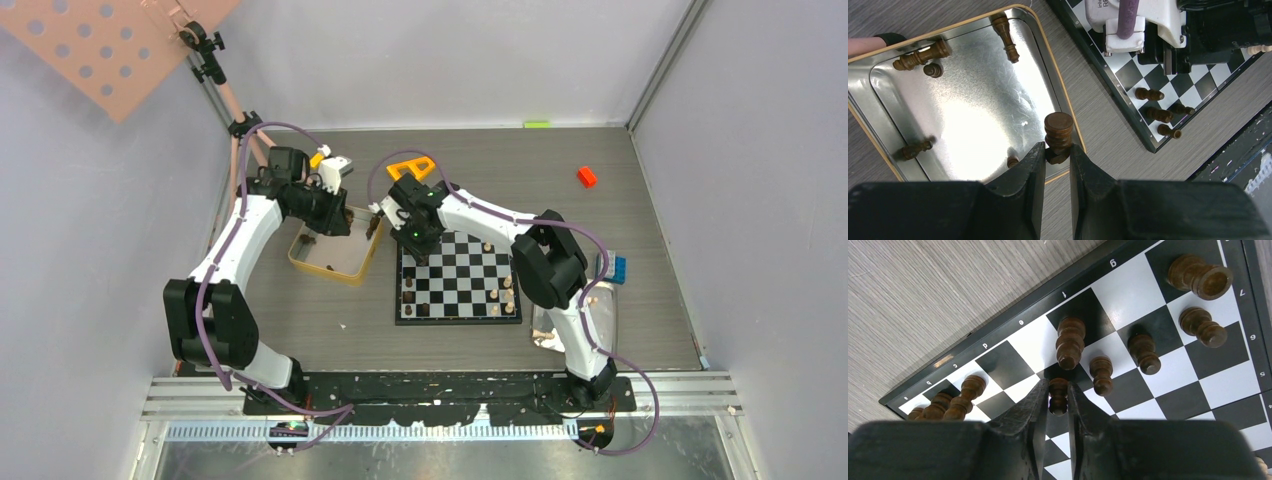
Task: Set up the chess pieces on the board
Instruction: Place the chess piece on the chessboard.
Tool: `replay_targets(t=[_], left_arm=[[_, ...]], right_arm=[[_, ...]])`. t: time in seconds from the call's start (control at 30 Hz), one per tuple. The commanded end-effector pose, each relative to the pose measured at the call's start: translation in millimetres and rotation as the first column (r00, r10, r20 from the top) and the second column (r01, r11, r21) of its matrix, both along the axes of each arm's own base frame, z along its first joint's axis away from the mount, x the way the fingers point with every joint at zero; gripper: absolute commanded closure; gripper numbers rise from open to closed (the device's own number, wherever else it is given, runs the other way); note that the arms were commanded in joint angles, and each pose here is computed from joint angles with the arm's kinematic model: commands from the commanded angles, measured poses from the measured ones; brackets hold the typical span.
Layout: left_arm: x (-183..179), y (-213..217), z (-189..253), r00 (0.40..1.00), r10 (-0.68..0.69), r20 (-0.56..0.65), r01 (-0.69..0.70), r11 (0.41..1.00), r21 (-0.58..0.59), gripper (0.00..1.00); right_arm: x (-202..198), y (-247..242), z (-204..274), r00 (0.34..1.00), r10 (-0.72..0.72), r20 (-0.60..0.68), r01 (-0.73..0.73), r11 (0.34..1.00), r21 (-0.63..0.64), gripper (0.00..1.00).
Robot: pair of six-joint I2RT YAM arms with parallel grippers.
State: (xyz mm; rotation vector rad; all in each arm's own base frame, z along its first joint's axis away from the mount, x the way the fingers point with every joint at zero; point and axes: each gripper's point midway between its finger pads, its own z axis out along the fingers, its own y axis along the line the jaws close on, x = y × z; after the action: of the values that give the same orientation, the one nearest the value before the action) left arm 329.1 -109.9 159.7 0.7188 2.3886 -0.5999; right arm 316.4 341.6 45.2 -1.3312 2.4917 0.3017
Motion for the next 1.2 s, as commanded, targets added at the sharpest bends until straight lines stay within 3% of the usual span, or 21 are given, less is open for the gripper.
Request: replay_targets(t=[0.0, 0.1, 0.3, 0.73, 1.03, 1.17], left_arm=[[0.4, -2.7, 17.8, 0.999, -0.002, 0.044, 0.004, 0.999, -0.031, 0.98], [0.6, -3.2, 16.9, 0.999, -0.004, 0.04, 0.005, 0.999, -0.033, 0.98], [-0.2, -3.9, 16.7, 0.999, -0.005, 0.031, 0.006, 0.999, -0.038, 0.98], [-0.3, -4.9, 17.2, 1.0, -0.009, 0.025, 0.01, 0.999, -0.042, 0.98], [-1.2, -5.1, 15.2, 1.0, -0.011, 0.018, 0.012, 0.999, -0.043, 0.98], [-1.4, -5.1, 14.7, 1.0, -0.012, 0.018, 0.013, 0.999, -0.043, 0.98]], right_arm=[[7.6, 5.2, 16.8, 0.999, 0.006, 0.048, -0.006, 1.0, 0.011, 0.71], [8.7, 4.4, 21.6, 0.998, 0.002, 0.061, -0.003, 1.0, 0.013, 0.64], [9.0, 4.2, 25.7, 0.998, 0.001, 0.067, -0.002, 1.0, 0.018, 0.62], [8.1, 2.2, 26.0, 0.998, 0.003, 0.066, -0.004, 1.0, 0.01, 0.74], [7.8, 4.3, 25.2, 0.998, 0.002, 0.059, -0.003, 1.0, 0.017, 0.74], [7.1, 5.3, 25.1, 0.999, 0.0, 0.054, -0.001, 1.0, 0.021, 0.69]])
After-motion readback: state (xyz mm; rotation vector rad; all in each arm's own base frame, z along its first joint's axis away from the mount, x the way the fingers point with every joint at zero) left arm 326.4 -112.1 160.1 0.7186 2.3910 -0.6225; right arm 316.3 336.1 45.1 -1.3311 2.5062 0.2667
